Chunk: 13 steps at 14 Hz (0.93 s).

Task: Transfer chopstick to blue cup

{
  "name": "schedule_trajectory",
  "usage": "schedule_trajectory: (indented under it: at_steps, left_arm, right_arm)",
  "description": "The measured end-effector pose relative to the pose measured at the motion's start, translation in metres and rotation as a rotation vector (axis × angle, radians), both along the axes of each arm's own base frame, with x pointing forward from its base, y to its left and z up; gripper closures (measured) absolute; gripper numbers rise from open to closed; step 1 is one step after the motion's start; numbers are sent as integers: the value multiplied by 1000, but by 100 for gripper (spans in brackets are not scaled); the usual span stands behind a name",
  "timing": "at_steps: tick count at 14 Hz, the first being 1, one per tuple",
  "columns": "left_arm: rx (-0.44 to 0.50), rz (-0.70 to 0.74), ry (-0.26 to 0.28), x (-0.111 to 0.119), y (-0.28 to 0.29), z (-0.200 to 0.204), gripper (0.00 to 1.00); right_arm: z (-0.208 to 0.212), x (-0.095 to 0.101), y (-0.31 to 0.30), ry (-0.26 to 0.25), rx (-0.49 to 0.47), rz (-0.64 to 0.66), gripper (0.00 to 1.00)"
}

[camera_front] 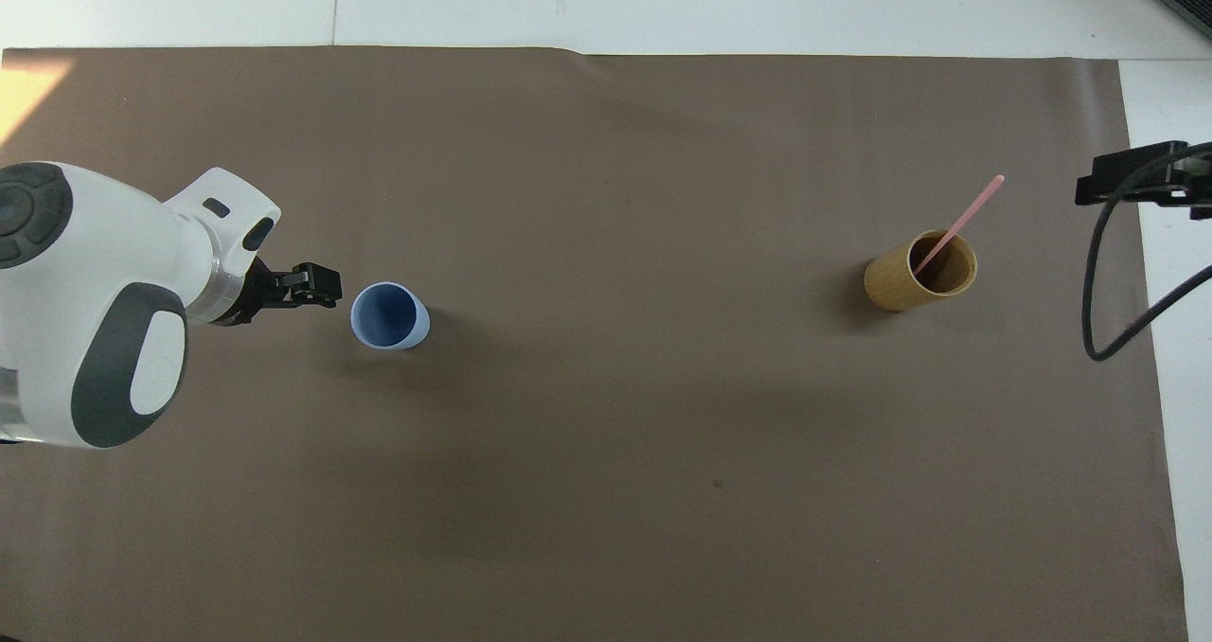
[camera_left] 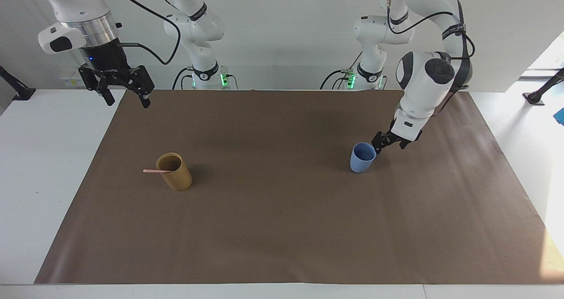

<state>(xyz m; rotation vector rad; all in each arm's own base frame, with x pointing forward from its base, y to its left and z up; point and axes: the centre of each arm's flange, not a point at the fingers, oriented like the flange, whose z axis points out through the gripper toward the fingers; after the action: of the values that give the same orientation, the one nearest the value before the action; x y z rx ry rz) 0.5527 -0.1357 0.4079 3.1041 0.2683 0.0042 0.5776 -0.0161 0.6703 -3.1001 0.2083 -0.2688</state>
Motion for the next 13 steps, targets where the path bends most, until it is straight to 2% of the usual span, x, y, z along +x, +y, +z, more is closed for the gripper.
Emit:
schedule_trajectory:
  at_steps: [3, 4, 5, 6, 8, 10, 13]
  left_arm:
    - [-1, -17, -8, -12, -17, -24, 0]
    - [0, -22, -2, -17, -18, -32, 2]
    - [2, -22, 3, -19, -18, -37, 10]
    - [4, -22, 8, -21, -17, -41, 10]
    - [4, -37, 8, -22, -17, -42, 30]
    - [3, -63, 5, -21, -16, -42, 58]
    - [0, -74, -7, -19, -17, -38, 93]
  right_arm:
    - [0, 0, 0, 0, 0, 0, 0]
    - [0, 0, 0, 0, 0, 0, 0]
    - [0, 0, 0, 0, 0, 0, 0]
    - [0, 0, 0, 0, 0, 0, 0]
    - [0, 0, 0, 0, 0, 0, 0]
    - [0, 0, 0, 0, 0, 0, 0]
    - [0, 0, 0, 0, 0, 0, 0]
